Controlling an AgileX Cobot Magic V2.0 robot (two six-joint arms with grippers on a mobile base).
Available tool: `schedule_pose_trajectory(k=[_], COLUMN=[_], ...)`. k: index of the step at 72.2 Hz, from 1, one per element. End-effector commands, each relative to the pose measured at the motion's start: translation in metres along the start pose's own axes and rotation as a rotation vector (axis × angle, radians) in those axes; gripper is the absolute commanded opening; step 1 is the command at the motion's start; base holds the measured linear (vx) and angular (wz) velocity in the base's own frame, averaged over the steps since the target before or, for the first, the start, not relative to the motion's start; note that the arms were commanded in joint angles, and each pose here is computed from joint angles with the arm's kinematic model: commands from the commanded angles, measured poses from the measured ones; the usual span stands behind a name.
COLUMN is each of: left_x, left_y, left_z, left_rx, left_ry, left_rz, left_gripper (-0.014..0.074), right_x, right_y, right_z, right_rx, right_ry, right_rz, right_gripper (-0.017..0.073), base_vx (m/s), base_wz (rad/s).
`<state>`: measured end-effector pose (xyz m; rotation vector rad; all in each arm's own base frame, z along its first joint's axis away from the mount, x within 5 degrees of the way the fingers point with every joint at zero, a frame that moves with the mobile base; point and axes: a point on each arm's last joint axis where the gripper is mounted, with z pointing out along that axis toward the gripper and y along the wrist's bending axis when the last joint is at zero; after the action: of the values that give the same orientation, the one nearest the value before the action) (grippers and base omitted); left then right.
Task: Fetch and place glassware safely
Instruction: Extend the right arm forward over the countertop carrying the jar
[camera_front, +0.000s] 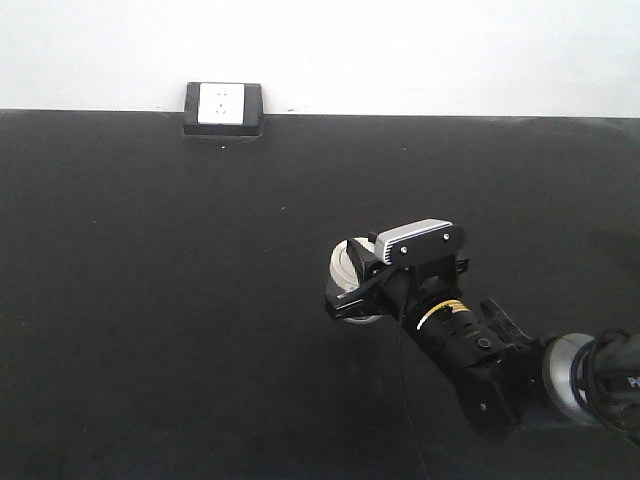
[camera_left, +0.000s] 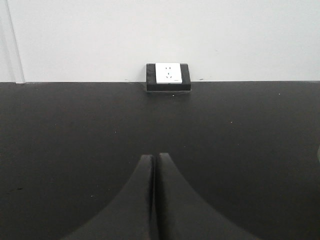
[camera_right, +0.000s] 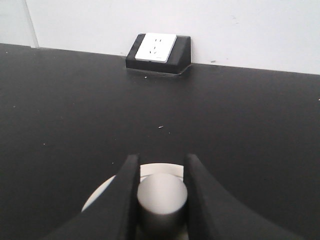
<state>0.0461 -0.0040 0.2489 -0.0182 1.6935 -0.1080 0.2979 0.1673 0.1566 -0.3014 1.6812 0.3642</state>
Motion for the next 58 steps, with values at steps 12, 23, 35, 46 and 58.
schedule_pose_trajectory(k=[12,23,35,46,58], left_x=[-0.015,-0.015,-0.015,-0.015,-0.015], left_y=[-0.001,-0.001,-0.001,-0.001,-0.001], left_z=[-0.002,-0.002,-0.002,-0.002,-0.002], left_rx=[0.006,0.006,0.006,0.006,0.006], left_ry=[-0.088,-0.088,-0.088,-0.088,-0.088], left_rz=[-0.014,-0.014,-0.014,-0.014,-0.014], left_gripper=[-0.0007,-0.0007,-0.0007,-0.0007,-0.0007], right_x=[-0.027,-0.023,-0.017,-0.011,-0.005], right_y=[0.002,0.002,0.002,0.002,0.001], right_z=[0.007,0.009,0.014,0.015,0.017], right_rx=[-0.010,-0.010,-0.005,-0.003,-0.003], right_ry=[-0.181,-0.173,-0.162,-0.149,-0.132], right_rz=[-0.013,-0.014,-0.017,-0.019,-0.021], right_gripper=[0.0053,0.0083,0.0122,0.0162,0.0207], base_vx=[0.00,0.00,0.00,0.00,0.00], base_wz=[0.00,0.00,0.00,0.00,0.00])
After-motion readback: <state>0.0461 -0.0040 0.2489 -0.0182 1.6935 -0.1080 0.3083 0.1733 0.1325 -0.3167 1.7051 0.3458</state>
